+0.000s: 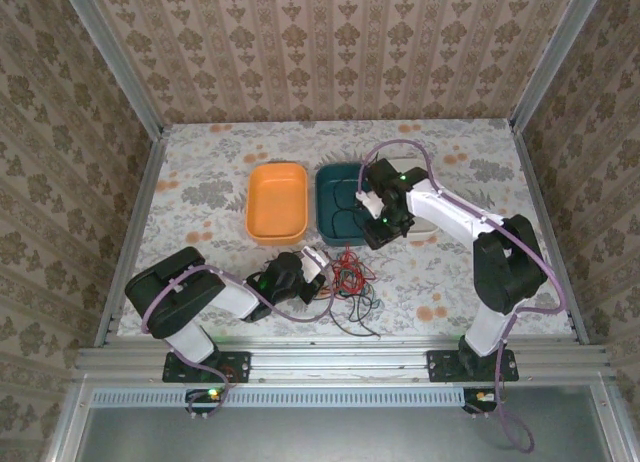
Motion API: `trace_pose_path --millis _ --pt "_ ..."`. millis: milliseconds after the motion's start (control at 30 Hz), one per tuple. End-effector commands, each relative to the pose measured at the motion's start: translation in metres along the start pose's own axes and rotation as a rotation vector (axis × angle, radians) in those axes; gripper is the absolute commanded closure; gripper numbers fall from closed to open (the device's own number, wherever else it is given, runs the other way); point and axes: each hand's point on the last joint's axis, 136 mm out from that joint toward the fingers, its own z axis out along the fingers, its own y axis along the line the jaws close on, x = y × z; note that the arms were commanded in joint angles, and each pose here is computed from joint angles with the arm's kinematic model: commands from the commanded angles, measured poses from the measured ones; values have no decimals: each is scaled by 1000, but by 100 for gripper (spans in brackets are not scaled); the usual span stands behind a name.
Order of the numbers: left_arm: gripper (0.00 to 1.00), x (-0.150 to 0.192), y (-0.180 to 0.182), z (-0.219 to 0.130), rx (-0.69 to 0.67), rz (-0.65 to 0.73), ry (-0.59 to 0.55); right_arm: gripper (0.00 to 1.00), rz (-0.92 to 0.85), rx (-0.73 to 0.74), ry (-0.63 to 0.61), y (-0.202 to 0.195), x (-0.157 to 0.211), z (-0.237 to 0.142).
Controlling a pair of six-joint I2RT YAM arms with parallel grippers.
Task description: Untangle the cables
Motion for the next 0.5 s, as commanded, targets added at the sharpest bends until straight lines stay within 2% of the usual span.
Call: trace_pose_path --millis 0,33,67,133,333,467 --pt "100 23 -1 -1 -3 20 65 74 9 2 65 2 13 7" --pt "100 23 -1 -1 -3 21 66 84 12 16 54 0 11 4" --pt "100 23 0 -1 -6 21 65 89 13 25 43 -1 9 1" --pt "100 23 0 -1 -6 20 65 95 12 37 0 -2 2 -12" --pt "100 24 0 0 -7 20 65 96 -4 -108 -152 26 -30 -64" --pt "100 24 0 0 -8 21 65 95 1 -236 -184 49 -43 -83"
